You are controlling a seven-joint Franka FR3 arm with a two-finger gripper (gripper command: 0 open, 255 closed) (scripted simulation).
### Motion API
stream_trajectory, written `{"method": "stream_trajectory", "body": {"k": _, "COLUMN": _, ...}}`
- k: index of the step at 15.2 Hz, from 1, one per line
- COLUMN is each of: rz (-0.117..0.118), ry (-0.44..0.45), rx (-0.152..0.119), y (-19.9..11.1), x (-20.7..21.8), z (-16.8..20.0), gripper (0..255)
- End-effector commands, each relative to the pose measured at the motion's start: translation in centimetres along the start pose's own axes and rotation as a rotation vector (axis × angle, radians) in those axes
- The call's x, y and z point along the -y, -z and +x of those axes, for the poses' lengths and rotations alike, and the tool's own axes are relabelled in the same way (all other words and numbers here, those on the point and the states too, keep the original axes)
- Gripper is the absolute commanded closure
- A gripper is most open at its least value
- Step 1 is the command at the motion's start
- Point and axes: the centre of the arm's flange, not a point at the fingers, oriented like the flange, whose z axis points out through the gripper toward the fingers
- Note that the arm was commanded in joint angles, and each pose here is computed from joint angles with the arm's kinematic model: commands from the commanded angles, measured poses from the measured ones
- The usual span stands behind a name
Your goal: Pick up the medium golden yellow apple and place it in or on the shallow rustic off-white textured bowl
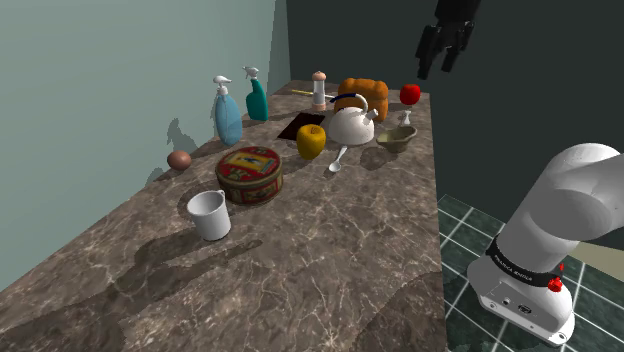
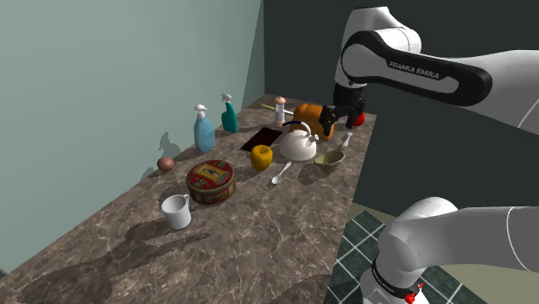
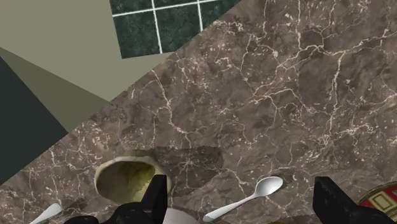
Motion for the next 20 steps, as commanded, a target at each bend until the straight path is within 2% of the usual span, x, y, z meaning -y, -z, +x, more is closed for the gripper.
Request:
{"method": "stream_trajectory", "body": {"k": 1, "rz": 0.000, "ry": 0.000, "rx": 0.000, "y": 0.0, "x": 0.0, "z": 0.0, "gripper": 0}}
{"method": "stream_trajectory", "body": {"k": 10, "rz": -0.010, "ry": 0.304, "rx": -0.049, "y": -6.6, "x": 0.4, "z": 9.1, "gripper": 0}}
{"method": "stream_trajectory", "body": {"k": 20, "rz": -0.022, "ry": 0.641, "rx": -0.103, "y": -13.5, "x": 4.0, "z": 18.8, "gripper": 0}}
